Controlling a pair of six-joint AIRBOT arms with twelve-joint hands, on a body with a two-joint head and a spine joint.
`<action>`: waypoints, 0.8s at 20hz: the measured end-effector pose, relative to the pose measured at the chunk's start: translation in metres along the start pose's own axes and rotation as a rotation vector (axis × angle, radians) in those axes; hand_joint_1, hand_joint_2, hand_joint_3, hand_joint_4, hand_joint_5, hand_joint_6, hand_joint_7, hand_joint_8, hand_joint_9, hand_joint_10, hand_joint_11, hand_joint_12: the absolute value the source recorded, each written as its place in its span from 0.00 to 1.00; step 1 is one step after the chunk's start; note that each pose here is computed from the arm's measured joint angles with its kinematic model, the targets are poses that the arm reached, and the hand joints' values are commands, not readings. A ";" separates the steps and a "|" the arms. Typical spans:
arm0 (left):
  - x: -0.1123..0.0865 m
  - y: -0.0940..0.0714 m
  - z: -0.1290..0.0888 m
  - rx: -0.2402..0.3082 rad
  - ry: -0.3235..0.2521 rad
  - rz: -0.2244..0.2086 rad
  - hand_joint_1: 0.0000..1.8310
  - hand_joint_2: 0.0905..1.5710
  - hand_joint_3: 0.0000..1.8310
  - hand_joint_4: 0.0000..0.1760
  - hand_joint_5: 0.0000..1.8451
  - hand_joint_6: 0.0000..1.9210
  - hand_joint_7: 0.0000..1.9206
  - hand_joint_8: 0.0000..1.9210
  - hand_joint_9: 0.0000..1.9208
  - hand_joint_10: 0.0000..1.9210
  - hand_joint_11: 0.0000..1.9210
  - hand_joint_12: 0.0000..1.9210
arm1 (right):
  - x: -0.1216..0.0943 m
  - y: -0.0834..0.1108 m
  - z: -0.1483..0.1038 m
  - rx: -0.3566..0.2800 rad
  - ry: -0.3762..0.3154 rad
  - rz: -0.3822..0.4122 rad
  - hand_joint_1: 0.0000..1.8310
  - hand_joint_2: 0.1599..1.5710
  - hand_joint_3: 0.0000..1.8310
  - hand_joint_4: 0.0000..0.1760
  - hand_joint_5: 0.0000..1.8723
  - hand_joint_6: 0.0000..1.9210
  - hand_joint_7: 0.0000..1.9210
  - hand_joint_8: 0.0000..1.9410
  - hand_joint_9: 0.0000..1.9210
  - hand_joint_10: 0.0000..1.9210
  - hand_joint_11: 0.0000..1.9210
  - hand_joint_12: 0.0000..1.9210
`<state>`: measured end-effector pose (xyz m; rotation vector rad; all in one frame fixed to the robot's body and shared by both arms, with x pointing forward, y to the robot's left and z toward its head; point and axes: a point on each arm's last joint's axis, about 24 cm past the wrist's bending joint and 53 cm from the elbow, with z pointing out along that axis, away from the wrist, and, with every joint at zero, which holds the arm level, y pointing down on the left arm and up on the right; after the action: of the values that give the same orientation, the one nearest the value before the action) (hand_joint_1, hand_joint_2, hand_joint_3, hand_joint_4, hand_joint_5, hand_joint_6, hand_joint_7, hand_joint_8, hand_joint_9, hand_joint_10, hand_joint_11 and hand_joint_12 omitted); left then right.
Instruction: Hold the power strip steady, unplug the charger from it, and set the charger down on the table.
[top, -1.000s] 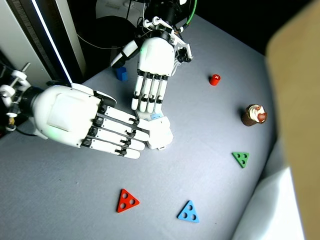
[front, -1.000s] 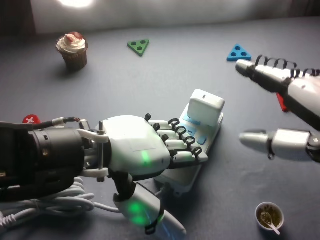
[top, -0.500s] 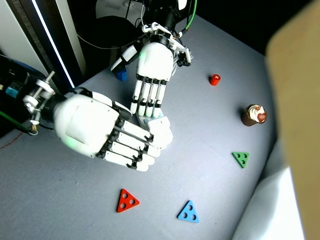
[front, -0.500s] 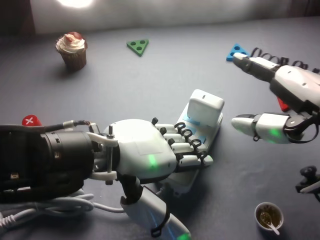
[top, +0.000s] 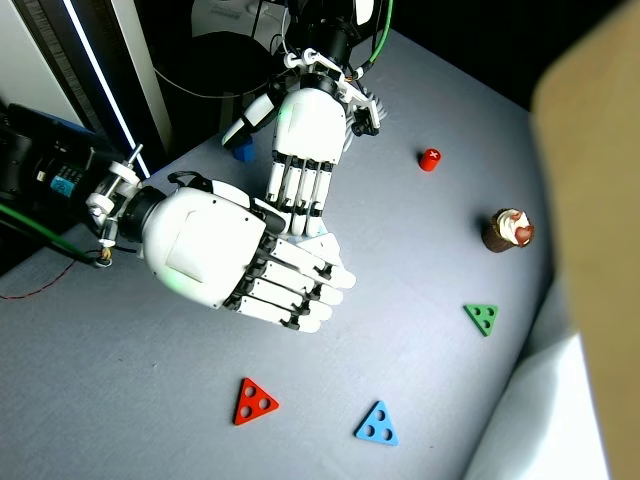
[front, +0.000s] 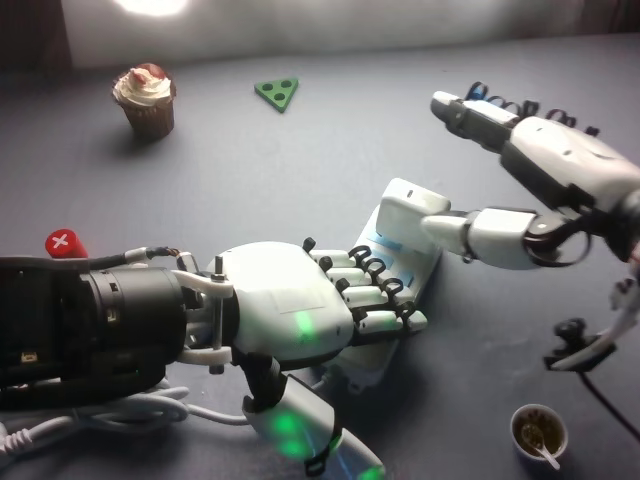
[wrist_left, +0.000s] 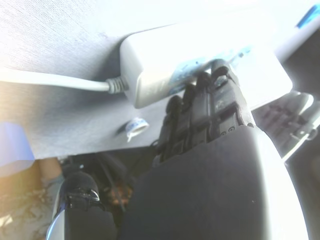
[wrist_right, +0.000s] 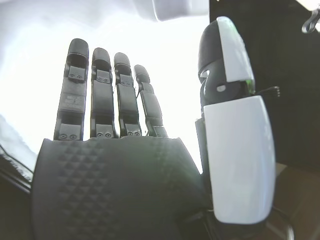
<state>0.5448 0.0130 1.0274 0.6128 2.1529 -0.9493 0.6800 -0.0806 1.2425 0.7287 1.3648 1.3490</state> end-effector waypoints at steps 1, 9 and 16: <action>0.002 0.000 0.000 0.001 0.002 -0.004 0.00 0.57 0.00 0.00 0.01 0.00 0.03 0.00 0.02 0.00 0.01 0.03 | 0.003 0.001 0.002 0.002 0.000 0.015 0.52 0.69 0.00 0.00 0.08 0.00 0.13 0.00 0.13 0.00 0.13 0.07; 0.002 0.000 0.000 0.001 0.003 -0.009 0.00 0.57 0.00 0.00 0.01 0.00 0.02 0.00 0.01 0.00 0.01 0.03 | 0.025 -0.005 0.014 0.035 0.007 0.094 0.52 0.69 0.00 0.00 0.09 0.00 0.14 0.00 0.14 0.00 0.14 0.08; 0.003 0.000 0.000 0.000 0.005 -0.010 0.00 0.57 0.00 0.00 0.01 0.00 0.03 0.00 0.02 0.00 0.02 0.03 | 0.020 -0.019 0.018 0.058 -0.017 0.092 0.53 0.69 0.00 0.00 0.09 0.00 0.14 0.00 0.14 0.00 0.14 0.09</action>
<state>0.5431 0.0137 1.0253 0.6058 2.1623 -0.9535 0.6955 -0.0597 1.2229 0.8498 1.3758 1.3763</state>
